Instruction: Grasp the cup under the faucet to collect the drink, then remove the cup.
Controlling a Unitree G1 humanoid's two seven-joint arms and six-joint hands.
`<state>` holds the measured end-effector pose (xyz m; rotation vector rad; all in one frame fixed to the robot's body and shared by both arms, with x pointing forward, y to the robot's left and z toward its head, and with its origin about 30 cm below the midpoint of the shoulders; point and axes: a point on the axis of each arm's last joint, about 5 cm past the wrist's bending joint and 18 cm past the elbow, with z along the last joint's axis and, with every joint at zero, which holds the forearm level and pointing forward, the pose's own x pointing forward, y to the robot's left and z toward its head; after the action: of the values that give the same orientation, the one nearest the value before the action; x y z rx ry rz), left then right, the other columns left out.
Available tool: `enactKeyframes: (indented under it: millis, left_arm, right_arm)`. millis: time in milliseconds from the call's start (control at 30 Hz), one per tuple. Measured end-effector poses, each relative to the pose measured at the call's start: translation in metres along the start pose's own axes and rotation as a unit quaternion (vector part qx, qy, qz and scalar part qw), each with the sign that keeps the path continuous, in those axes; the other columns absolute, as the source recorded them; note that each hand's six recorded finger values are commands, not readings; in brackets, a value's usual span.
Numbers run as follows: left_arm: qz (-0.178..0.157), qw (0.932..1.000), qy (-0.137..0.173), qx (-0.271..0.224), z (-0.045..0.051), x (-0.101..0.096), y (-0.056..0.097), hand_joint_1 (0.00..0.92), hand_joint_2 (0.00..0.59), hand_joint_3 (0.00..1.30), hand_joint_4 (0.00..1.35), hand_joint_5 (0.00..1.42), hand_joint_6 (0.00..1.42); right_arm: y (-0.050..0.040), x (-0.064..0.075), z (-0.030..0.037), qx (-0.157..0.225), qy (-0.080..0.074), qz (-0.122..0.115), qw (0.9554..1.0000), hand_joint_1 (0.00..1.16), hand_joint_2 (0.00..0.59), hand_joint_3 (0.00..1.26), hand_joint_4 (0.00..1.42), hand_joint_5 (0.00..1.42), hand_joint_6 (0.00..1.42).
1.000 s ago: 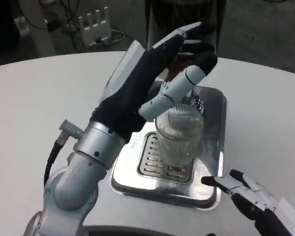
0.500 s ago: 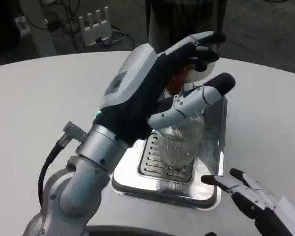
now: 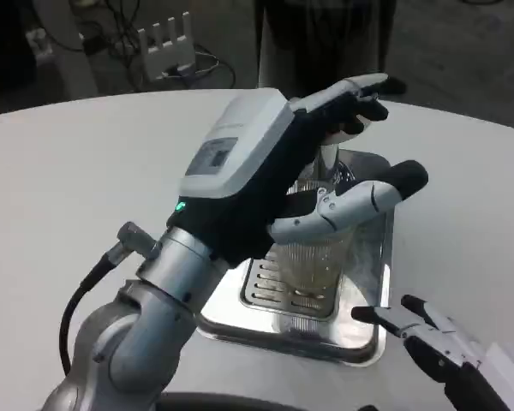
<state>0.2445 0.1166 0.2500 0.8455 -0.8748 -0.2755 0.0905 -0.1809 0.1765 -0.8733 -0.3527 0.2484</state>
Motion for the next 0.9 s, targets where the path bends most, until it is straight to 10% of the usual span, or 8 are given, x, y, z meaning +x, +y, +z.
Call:
enactKeyframes:
  millis: [267, 500, 900]
  left_arm:
    - [0.002, 1.0, 0.001, 0.0, -0.0003, -0.002, -0.001, 0.0, 0.151, 0.29, 0.34, 0.41, 0.34]
    - [0.001, 1.0, 0.001, 0.002, -0.0007, -0.003, 0.0, 0.0, 0.136, 0.29, 0.33, 0.4, 0.32]
    - [-0.002, 1.0, -0.001, 0.008, -0.0024, -0.003, 0.001, 0.0, 0.152, 0.31, 0.32, 0.39, 0.3]
  right_arm:
    - [0.0023, 0.001, -0.0011, 0.013, 0.003, -0.009, 0.9999, 0.58, 0.427, 0.17, 0.13, 0.03, 0.0]
    - [0.0126, 0.005, -0.0096, 0.076, 0.017, -0.066, 0.9948, 0.65, 0.292, 0.11, 0.12, 0.09, 0.05]
    - [0.0443, 0.029, -0.0246, 0.231, 0.049, -0.147, 0.9606, 0.77, 0.184, 0.04, 0.06, 0.13, 0.19]
